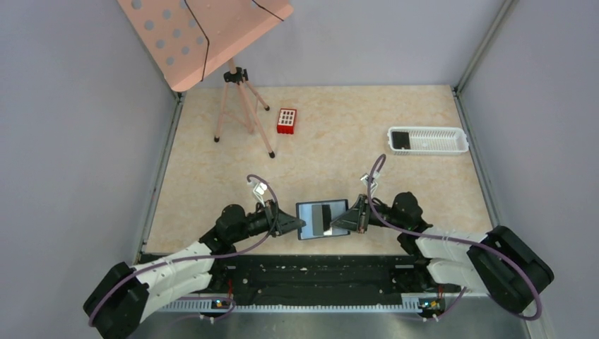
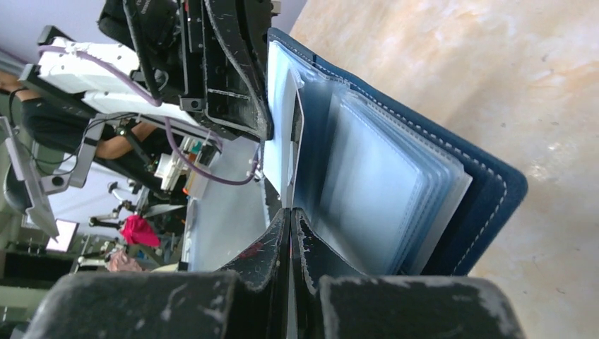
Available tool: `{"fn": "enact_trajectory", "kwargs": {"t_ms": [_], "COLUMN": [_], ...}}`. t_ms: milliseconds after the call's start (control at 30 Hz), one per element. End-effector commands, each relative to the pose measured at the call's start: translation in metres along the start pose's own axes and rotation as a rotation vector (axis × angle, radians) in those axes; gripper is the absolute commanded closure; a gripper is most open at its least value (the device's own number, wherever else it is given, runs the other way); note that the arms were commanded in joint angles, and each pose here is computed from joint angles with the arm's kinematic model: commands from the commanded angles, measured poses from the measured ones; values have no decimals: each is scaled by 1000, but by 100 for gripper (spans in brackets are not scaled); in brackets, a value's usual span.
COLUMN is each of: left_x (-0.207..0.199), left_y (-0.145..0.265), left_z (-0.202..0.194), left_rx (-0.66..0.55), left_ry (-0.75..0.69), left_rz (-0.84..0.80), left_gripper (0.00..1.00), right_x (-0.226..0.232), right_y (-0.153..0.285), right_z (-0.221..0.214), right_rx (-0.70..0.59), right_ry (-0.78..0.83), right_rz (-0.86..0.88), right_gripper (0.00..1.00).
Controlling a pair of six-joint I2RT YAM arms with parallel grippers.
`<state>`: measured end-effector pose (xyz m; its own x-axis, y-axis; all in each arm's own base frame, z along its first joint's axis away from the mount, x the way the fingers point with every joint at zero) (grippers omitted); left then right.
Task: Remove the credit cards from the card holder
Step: Remove the credit card from the card holder.
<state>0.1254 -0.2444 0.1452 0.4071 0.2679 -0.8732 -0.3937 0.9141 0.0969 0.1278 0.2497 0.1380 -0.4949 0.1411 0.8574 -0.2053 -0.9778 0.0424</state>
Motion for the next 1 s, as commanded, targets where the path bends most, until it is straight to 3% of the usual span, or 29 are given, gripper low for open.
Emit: {"fn": "enact_trajectory", "kwargs": {"t_ms": [0, 333, 733, 967], "left_x": [9, 44, 86, 96], "left_y": [-6, -12, -12, -14], "left_z": [14, 9, 2, 6], "left_rx": [-55, -38, 19, 40], "left_ry": [-11, 34, 47, 38], "left_rz": [59, 184, 396, 458], "left_gripper": [100, 100, 100, 92], "right_x": [-13, -56, -77, -82], "right_y": [-2, -14, -14, -10], "right_z": [8, -2, -12, -11], "right_rx": [-28, 16, -28, -55], "right_ry": [26, -83, -241, -268], "right_rz": [-48, -150, -112, -123], "right_gripper": [100, 100, 100, 100]}}
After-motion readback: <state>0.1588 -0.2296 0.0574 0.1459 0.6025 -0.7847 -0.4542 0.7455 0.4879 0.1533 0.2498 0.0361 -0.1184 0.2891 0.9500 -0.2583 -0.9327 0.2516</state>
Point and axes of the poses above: each gripper's point midway between its finger pads, its own y axis back along the fingers, its own x axis along the line the jaws close on, z = x × y, the point moved 2 cm from there along y, back along the fingers, and after that the axes turned 4 degrees about -y, right-handed, at the moved point
